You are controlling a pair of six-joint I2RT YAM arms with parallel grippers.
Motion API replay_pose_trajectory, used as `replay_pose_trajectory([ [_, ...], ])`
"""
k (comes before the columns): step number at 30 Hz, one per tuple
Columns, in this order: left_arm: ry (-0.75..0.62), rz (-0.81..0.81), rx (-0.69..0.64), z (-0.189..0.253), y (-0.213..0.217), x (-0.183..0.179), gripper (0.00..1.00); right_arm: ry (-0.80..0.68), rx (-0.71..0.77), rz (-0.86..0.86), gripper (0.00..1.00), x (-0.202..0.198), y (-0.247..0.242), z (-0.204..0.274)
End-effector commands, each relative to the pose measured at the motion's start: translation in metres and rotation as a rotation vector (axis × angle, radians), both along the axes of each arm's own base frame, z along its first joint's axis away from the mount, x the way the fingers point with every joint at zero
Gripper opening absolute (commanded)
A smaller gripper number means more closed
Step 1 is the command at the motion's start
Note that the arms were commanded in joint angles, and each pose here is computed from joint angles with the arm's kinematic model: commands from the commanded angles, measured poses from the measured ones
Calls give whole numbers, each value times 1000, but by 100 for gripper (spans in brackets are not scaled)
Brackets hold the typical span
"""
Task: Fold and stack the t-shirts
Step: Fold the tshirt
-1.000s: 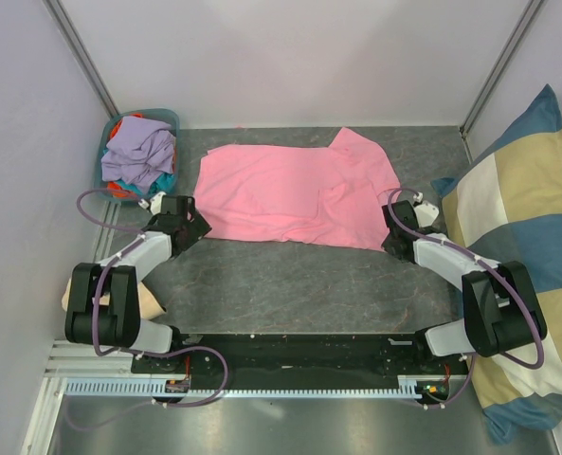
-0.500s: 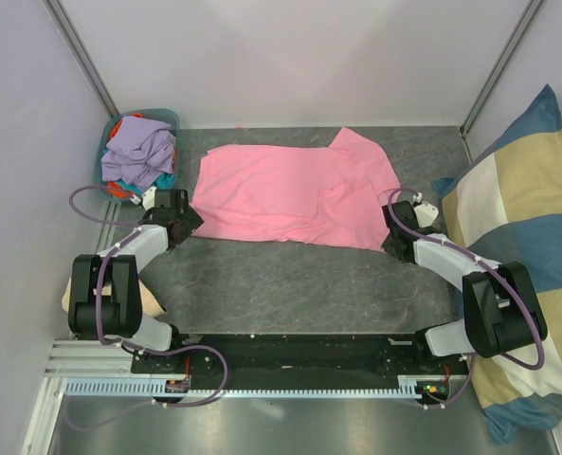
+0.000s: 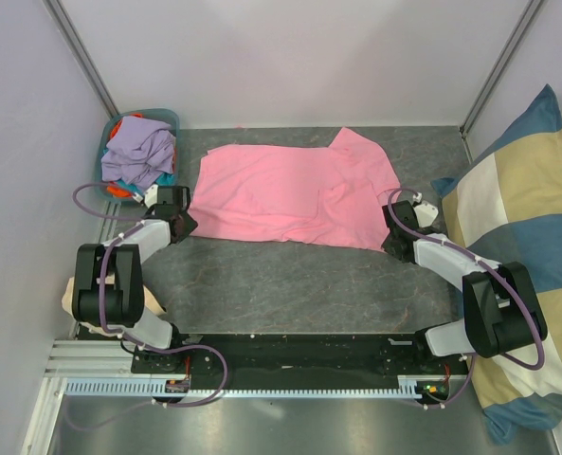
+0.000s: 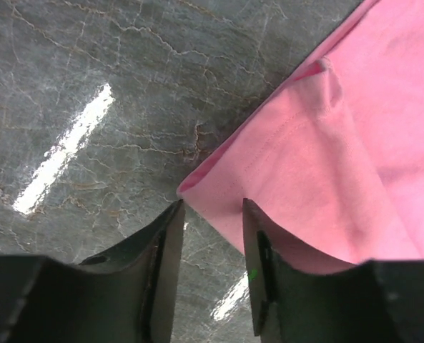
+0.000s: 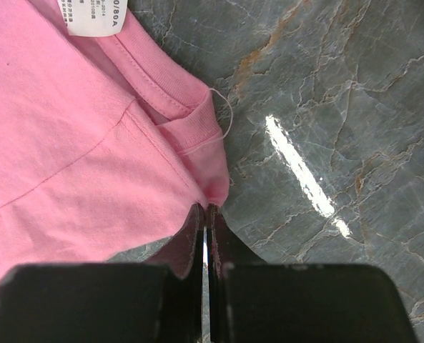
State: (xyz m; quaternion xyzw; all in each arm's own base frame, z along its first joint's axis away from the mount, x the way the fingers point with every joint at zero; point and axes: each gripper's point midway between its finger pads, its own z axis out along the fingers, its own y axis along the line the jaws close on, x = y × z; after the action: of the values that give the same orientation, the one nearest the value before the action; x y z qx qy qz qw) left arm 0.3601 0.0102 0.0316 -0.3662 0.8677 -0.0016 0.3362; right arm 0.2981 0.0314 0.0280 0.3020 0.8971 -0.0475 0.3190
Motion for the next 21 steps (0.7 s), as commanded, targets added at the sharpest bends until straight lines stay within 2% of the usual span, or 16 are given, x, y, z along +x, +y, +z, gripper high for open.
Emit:
replay_pose_trajectory([
  [1, -47, 40, 7, 8, 6, 17, 35, -6, 1, 6, 0, -2, 0, 3],
  [2, -44, 40, 7, 7, 6, 17, 25, -6, 3, 6, 0, -2, 0, 3],
  [4, -38, 42, 8, 5, 6, 16, 12, -6, -1, 4, 0, -2, -1, 3],
  [10, -17, 59, 15, 5, 8, 3, 9, -14, -1, -16, 0, -9, -4, 10],
  [16, 4, 95, -5, 1, 9, -28, 2, -26, -10, -66, 0, -21, -14, 26],
  [21, 15, 132, -53, -1, 4, -52, 2, -12, 0, -85, 0, -30, -17, 30],
])
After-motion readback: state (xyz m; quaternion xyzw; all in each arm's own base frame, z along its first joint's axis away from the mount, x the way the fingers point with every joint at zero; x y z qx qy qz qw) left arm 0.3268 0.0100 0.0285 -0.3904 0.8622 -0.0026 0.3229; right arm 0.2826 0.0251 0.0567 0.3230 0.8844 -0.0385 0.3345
